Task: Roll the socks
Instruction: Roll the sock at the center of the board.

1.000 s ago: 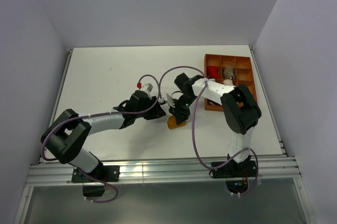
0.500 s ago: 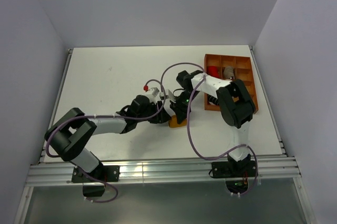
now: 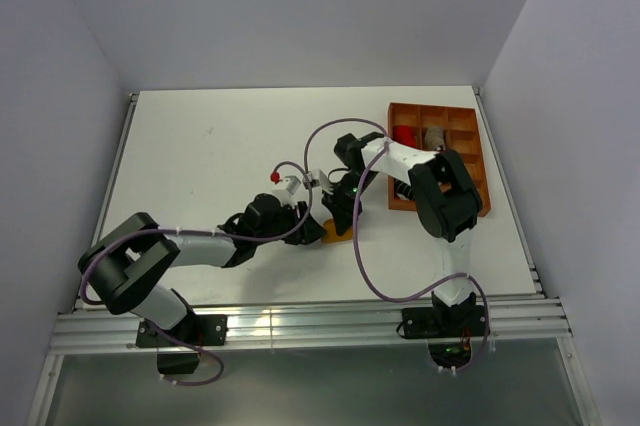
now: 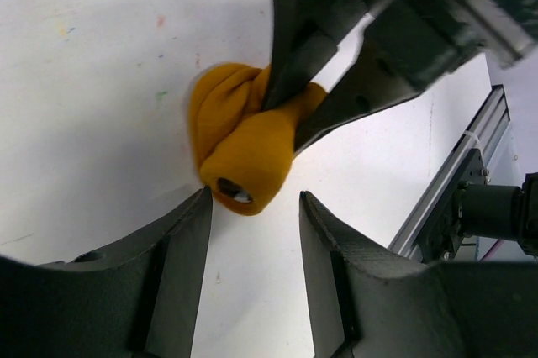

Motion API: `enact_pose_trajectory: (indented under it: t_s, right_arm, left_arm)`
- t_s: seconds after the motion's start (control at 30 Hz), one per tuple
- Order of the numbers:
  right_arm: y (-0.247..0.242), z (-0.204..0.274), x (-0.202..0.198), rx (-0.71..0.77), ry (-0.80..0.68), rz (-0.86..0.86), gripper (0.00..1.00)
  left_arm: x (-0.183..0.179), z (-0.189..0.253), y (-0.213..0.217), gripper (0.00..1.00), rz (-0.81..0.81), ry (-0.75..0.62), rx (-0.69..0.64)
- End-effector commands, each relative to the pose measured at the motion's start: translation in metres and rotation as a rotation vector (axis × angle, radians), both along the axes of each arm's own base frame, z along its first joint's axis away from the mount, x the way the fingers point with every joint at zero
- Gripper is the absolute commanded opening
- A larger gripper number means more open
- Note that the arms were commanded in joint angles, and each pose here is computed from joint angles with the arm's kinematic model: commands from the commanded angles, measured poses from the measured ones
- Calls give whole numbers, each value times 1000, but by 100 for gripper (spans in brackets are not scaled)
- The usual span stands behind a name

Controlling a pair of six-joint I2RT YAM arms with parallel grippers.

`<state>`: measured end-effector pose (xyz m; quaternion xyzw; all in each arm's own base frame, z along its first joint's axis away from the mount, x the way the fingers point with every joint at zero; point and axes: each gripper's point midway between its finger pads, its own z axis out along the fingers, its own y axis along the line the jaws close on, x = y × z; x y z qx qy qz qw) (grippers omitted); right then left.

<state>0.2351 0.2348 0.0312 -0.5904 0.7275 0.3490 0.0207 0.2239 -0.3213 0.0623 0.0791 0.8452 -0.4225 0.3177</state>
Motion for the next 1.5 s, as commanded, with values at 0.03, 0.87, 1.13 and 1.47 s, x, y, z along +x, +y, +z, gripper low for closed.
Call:
enact_pose_trajectory:
  t_s: [0.03, 0.87, 1.13, 1.47]
  right_arm:
    - [-23, -28, -4, -132, 47, 4, 29]
    - [-26, -31, -1, -157, 120, -33, 30]
    - [-25, -32, 3, -162, 103, -57, 32]
    - [-30, -25, 11, -123, -36, -114, 51]
  left_arm:
    - [11, 29, -19, 52, -9, -104, -54]
    - [11, -11, -37, 31, 15, -48, 95]
    - [6, -30, -34, 0, 51, 11, 222]
    - [-2, -55, -33, 0, 106, 87, 383]
